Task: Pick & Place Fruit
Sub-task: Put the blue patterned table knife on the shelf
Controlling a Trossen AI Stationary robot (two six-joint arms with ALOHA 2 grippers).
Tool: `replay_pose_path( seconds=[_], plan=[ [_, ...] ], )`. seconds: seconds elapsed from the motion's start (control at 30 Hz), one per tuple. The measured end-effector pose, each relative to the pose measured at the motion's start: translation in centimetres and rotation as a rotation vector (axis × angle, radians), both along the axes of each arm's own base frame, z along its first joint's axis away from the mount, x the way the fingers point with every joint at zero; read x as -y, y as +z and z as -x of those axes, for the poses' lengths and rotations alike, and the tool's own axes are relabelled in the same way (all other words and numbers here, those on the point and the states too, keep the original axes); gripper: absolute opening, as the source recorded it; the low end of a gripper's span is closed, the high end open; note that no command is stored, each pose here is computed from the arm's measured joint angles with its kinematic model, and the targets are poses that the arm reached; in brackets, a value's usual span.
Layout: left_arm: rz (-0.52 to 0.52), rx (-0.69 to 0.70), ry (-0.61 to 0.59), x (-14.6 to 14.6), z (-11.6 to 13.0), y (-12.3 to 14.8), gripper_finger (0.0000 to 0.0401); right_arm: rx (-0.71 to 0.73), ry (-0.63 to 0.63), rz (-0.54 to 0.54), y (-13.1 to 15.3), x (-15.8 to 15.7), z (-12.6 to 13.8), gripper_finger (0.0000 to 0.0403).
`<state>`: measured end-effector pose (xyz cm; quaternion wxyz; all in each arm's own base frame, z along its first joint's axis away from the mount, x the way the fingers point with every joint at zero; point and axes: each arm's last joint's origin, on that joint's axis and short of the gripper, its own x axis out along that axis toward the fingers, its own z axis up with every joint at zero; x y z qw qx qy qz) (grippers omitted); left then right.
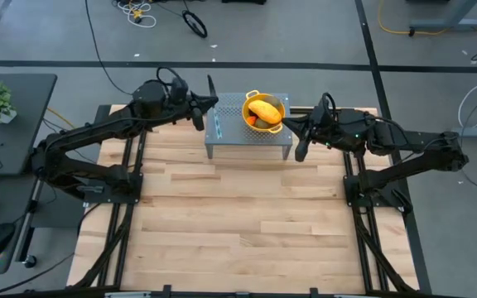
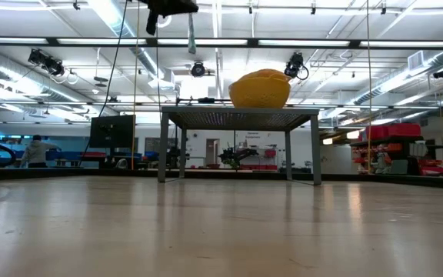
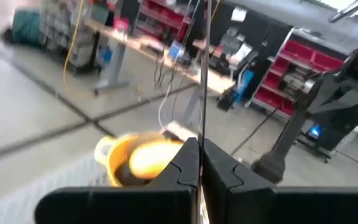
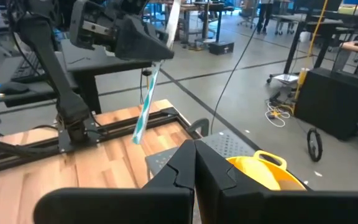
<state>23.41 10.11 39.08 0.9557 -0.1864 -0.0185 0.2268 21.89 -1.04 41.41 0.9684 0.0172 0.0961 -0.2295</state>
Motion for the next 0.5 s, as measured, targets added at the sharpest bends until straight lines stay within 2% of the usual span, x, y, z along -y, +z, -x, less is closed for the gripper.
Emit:
replay_pose_path(
  seconds=[0.17,0.5],
  plan=[
    [0.103,-0.075,0.011,-0.6,0.3,-1.3,0.0004,-0.020,0.000,0.000,-0.2,0.0,0.0,0.0004],
    [0.085,-0.085,-0.066,-2.0,1.0,-1.3,0.0004,-0.031,-0.001,-0.001,-0.3,0.0,0.1,0.0005]
  ],
)
